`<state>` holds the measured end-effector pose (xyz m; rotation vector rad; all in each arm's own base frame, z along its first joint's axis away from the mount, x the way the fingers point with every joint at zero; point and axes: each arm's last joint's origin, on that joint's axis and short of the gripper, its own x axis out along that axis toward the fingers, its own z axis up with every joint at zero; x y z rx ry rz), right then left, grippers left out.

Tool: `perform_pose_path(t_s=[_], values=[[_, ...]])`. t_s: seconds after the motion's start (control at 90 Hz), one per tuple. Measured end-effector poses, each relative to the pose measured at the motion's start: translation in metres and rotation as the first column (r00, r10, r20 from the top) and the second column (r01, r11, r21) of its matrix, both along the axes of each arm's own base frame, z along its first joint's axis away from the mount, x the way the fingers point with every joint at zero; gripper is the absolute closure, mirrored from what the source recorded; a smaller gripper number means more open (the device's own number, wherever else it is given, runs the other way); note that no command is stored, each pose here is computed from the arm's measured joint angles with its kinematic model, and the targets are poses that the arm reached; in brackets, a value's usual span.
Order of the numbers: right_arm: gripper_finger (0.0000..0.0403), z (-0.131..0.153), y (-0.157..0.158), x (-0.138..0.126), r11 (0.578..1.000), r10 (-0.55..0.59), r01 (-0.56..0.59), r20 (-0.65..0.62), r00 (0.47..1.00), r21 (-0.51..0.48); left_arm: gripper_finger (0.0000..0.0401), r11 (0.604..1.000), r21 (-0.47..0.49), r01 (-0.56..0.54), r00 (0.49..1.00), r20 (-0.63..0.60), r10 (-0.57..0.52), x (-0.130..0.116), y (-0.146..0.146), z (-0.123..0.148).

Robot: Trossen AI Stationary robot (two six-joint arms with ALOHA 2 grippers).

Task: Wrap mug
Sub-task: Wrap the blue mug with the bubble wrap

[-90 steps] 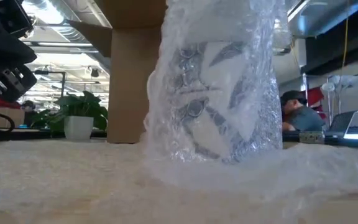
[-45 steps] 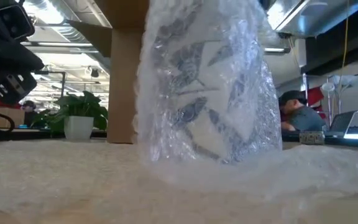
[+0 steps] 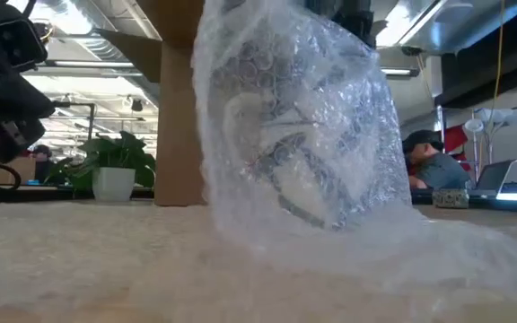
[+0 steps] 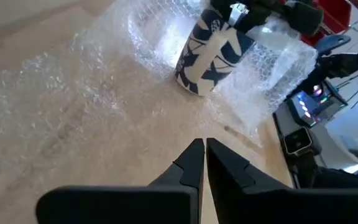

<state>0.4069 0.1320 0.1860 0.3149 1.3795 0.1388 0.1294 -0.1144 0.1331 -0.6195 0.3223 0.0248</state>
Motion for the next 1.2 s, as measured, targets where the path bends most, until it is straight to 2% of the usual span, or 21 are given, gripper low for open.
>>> perform_pose_path(t_s=[0.156,0.411,0.589,0.833,1.089,1.2], values=[[0.0403,0.003,0.0,0.0,1.0,-0.002,0.002,0.018,1.0,-0.005,0.0401,1.0,-0.009,-0.027,0.999,-0.046,0.026,-0.002,0.002,-0.005],[0.0403,0.003,0.0,0.001,1.0,-0.002,0.002,0.032,0.999,0.001,0.0401,0.994,0.032,-0.101,0.979,-0.173,0.105,-0.008,0.01,-0.02],[0.0403,0.004,0.001,0.002,1.0,0.0,-0.001,0.043,0.999,0.005,0.0394,0.992,-0.005,-0.125,0.98,-0.158,0.123,-0.005,0.011,-0.018],[0.0403,0.004,0.001,0.002,1.0,0.006,-0.007,0.042,0.999,0.017,0.0346,0.992,0.115,-0.042,0.993,-0.108,0.055,-0.002,0.009,-0.013],[0.0403,0.004,0.002,0.002,0.999,0.01,-0.012,0.04,0.999,0.034,0.0276,0.981,0.193,-0.002,0.989,-0.148,0.031,0.008,0.021,-0.015],[0.0403,0.005,0.002,0.002,0.999,-0.009,0.008,0.034,0.999,0.04,0.026,0.972,0.233,0.02,0.987,-0.16,0.018,0.012,0.025,-0.015]])
